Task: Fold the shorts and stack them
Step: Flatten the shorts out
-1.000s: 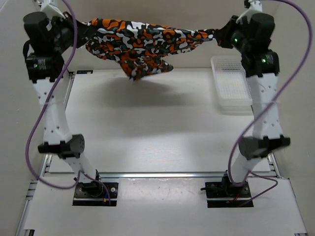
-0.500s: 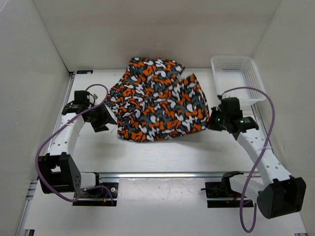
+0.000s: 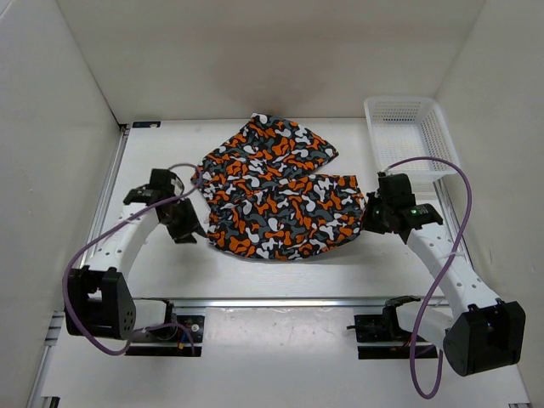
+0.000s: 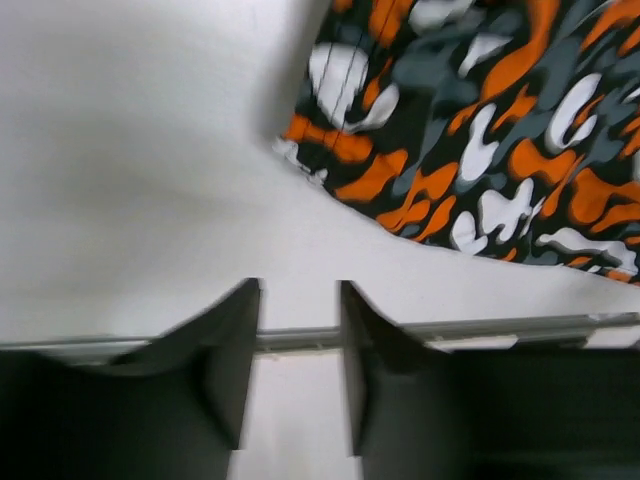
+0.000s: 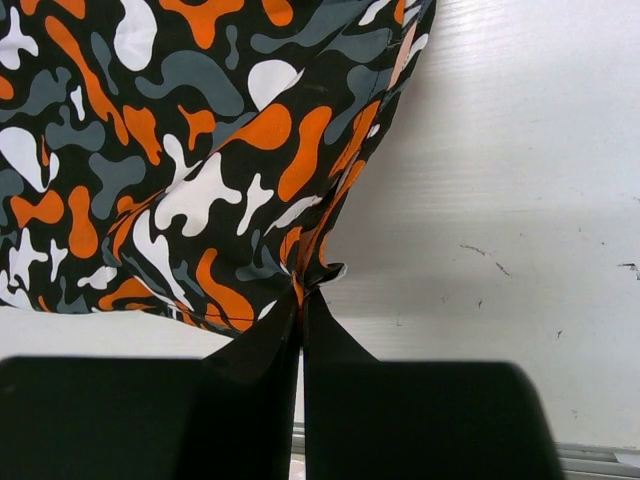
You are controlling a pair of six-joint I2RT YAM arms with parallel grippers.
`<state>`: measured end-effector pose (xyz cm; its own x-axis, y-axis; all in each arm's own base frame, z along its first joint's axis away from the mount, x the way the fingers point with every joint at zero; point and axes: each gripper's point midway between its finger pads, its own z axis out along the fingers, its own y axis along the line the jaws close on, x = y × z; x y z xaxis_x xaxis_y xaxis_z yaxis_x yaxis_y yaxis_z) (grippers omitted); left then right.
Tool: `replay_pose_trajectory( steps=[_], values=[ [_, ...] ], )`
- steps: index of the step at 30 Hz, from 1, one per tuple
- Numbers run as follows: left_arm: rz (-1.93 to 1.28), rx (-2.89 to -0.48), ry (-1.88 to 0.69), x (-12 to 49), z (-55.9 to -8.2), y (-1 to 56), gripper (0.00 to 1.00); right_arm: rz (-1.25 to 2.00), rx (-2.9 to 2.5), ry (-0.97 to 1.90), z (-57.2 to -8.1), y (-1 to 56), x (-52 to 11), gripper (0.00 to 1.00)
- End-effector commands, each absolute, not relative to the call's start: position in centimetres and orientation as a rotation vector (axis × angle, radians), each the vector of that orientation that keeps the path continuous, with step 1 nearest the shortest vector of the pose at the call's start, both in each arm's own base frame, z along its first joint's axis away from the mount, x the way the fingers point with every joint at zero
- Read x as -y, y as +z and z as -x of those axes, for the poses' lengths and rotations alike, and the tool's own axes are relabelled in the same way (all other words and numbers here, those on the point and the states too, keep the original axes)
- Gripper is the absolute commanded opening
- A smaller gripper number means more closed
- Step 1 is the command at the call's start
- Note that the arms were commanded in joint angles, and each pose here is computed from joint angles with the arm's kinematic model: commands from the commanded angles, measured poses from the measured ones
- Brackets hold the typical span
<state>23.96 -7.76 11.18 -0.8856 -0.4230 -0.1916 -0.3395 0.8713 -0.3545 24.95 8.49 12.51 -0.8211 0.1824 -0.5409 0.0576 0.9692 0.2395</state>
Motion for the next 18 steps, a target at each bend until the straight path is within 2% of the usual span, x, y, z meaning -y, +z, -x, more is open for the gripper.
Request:
replay_pose_trajectory(
  steps=[1,2,4,7,12,16,18],
  values=[
    [0.62,-2.852,-0.585,10.5,-21.7,9.3,0.52,-0.172,-2.473,0.275,-26.0,14.2,-8.4,0.0],
    [0.617,-2.861,-0.635,11.5,-21.3,9.0,0.52,-0.173,-2.482,0.272,-25.9,14.1,-8.4,0.0],
    [0.682,-2.862,-0.679,12.6,-21.5,8.0,0.43,-0.173,-2.482,0.272,-25.8,14.1,-8.4,0.0],
    [0.709,-2.861,-0.601,12.5,-21.8,7.2,0.38,-0.161,-2.482,0.268,-25.8,14.1,-8.4,0.0],
    [0.661,-2.86,-0.592,14.0,-24.3,6.4,0.46,-0.15,-2.491,0.261,-25.6,14.0,-8.3,0.0],
    [0.585,-3.015,-0.498,15.1,-25.6,2.0,0.42,-0.14,-2.508,0.252,-26.0,13.7,-8.3,0.0],
    [0.529,-3.016,-0.482,15.5,-27.1,1.7,0.41,-0.139,-2.496,0.256,-26.2,14.1,-8.4,0.0]
  ],
)
